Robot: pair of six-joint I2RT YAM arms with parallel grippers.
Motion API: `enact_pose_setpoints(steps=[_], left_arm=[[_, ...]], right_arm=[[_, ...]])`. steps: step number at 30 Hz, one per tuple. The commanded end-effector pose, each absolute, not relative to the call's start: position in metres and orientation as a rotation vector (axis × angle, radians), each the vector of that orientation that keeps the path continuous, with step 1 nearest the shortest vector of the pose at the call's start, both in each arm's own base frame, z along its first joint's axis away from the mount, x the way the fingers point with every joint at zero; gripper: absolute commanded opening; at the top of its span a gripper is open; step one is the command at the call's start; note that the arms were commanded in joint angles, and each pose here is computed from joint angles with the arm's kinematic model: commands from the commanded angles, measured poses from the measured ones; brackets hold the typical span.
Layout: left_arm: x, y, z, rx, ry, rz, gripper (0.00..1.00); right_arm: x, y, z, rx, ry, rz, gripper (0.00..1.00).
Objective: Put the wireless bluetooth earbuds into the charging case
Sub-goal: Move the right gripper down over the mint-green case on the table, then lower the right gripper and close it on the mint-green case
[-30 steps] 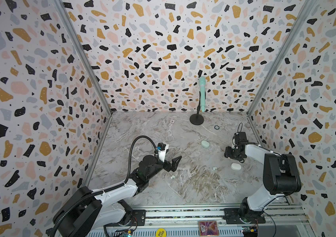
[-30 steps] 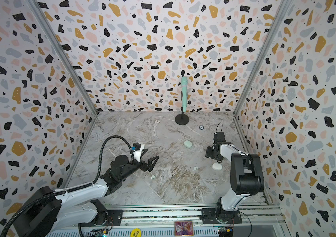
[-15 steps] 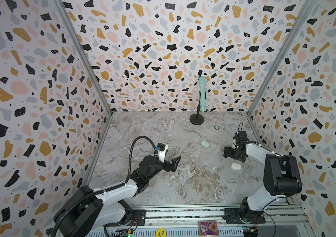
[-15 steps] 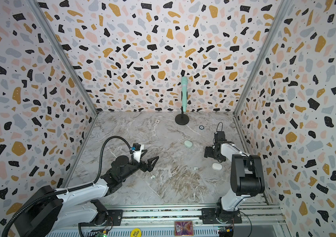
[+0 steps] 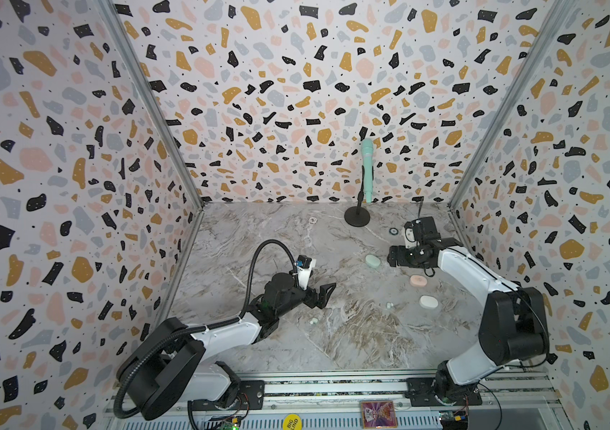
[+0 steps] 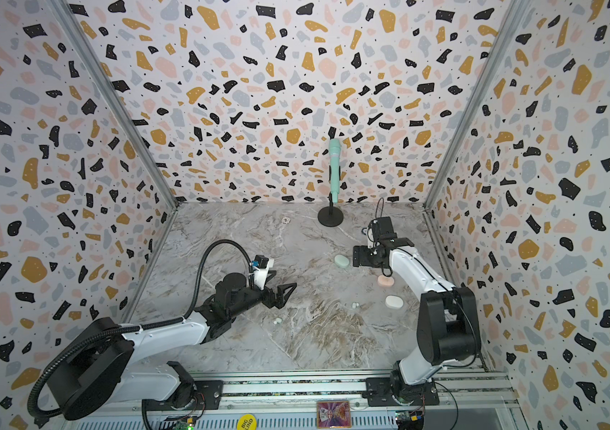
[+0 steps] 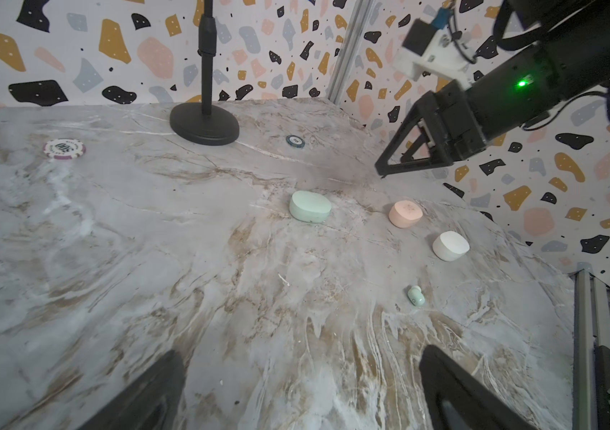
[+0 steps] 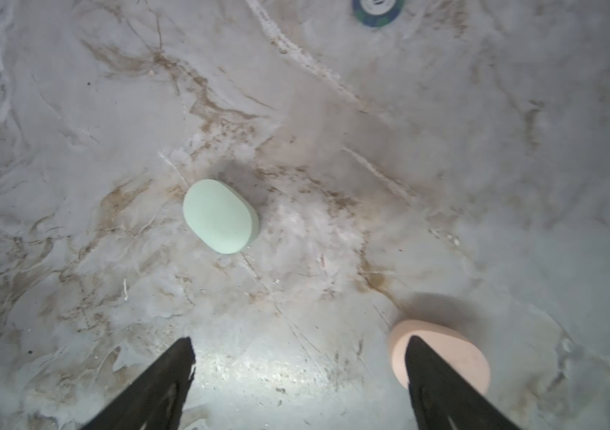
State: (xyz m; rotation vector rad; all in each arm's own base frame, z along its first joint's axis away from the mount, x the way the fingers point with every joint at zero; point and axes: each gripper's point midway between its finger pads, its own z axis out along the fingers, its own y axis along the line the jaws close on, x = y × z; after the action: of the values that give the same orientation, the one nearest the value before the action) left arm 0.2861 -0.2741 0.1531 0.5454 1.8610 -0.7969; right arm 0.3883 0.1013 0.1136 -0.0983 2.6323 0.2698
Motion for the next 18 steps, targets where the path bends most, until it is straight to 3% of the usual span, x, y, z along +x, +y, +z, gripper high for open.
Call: enact_pose_setpoints(steps=[1,11,18], left_arm=[[0.287,-0.28,0.164,0.585,1.834,-0.801,1.0],[0.289,-0.275,0.163,0.56,1.842,-0.776,1.0],[0.287,-0.274,0.161,0.567,1.846,-0.778,1.0]], right_arm=[[0.404,0.134,0.107,-0.26,2.625,0.33,0.89],[0.443,0.183,0.075,-0.492,2.654,0.332,0.88],[0.446,0.205,0.058,-0.616,2.662,0.403,0.88]])
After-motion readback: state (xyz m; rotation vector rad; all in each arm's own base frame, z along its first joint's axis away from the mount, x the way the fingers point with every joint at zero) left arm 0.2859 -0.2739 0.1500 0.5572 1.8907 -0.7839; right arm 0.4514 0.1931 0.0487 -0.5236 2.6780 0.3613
